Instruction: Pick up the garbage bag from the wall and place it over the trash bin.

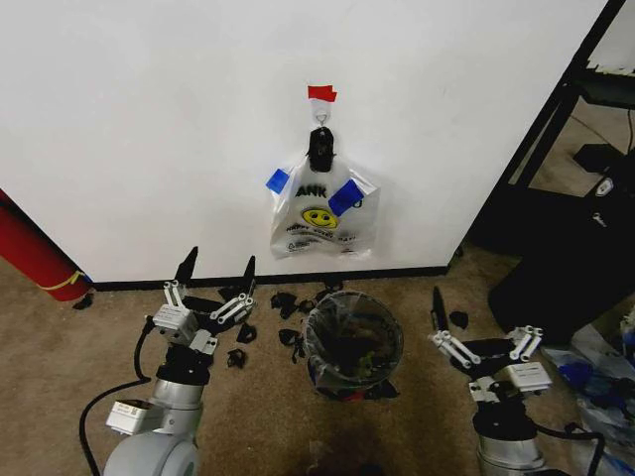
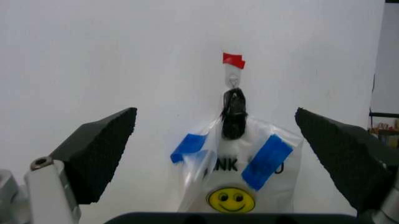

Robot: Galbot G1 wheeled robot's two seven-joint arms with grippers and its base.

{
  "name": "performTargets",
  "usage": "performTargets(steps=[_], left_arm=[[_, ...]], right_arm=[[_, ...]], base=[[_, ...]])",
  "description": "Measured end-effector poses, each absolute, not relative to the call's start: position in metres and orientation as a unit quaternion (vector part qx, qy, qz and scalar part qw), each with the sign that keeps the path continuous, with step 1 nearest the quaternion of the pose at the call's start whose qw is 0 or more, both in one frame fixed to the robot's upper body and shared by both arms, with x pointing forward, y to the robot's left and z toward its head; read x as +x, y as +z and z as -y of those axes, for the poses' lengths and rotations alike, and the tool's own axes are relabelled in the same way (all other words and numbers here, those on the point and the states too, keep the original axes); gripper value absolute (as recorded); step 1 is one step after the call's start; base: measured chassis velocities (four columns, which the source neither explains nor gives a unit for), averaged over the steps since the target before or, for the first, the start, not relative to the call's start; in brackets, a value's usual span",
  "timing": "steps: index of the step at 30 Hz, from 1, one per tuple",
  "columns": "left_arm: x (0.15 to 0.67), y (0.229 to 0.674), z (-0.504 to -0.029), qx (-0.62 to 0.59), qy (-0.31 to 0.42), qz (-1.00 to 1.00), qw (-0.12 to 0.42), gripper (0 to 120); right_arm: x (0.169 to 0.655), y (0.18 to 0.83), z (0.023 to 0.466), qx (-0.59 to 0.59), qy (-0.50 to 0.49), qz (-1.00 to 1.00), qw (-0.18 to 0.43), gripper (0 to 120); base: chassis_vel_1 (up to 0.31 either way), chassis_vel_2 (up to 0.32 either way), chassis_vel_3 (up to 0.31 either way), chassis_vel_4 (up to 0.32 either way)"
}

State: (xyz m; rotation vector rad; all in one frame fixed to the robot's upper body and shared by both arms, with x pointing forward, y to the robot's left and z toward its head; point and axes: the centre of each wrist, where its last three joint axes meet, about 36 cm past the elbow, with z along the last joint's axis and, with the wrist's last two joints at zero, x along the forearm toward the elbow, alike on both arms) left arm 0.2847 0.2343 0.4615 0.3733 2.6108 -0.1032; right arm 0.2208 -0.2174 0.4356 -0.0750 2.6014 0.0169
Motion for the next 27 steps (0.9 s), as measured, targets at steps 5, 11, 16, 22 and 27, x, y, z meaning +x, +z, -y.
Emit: performTargets(steps=[5,11,16,22,27], left_arm=[[0.283,0.47,-0.23,0.151,-0.047,-0.957,0.245,100],[0.275,0.474,-0.227,0.157,-0.067,-0.958,0.232,100],[0.268,0.47,-0.235,0.134,-0.082,-0.957,0.242,100],[0.26,0.466,-0.234,0.122,-0.077,-0.959,0.243,100],[0.256,0.458,-0.229,0.113,-0.06,-0.961,0.244,100]], right_arm=[[0.213,0.445,0.213,-0.014,0.011,-0.967,0.255,100],[0.213,0.443,0.213,-0.011,0.001,-0.969,0.248,100],[0.215,0.422,0.207,0.017,-0.002,-0.973,0.231,100],[0.215,0.421,0.215,-0.006,-0.008,-0.968,0.252,100],[0.216,0.419,0.213,-0.015,-0.002,-0.966,0.256,100]], base=[[0.0,0.0,0.0,0.0],[0.0,0.0,0.0,0.0],[0.0,0.0,0.0,0.0],[0.0,0.0,0.0,0.0],[0.0,0.0,0.0,0.0]])
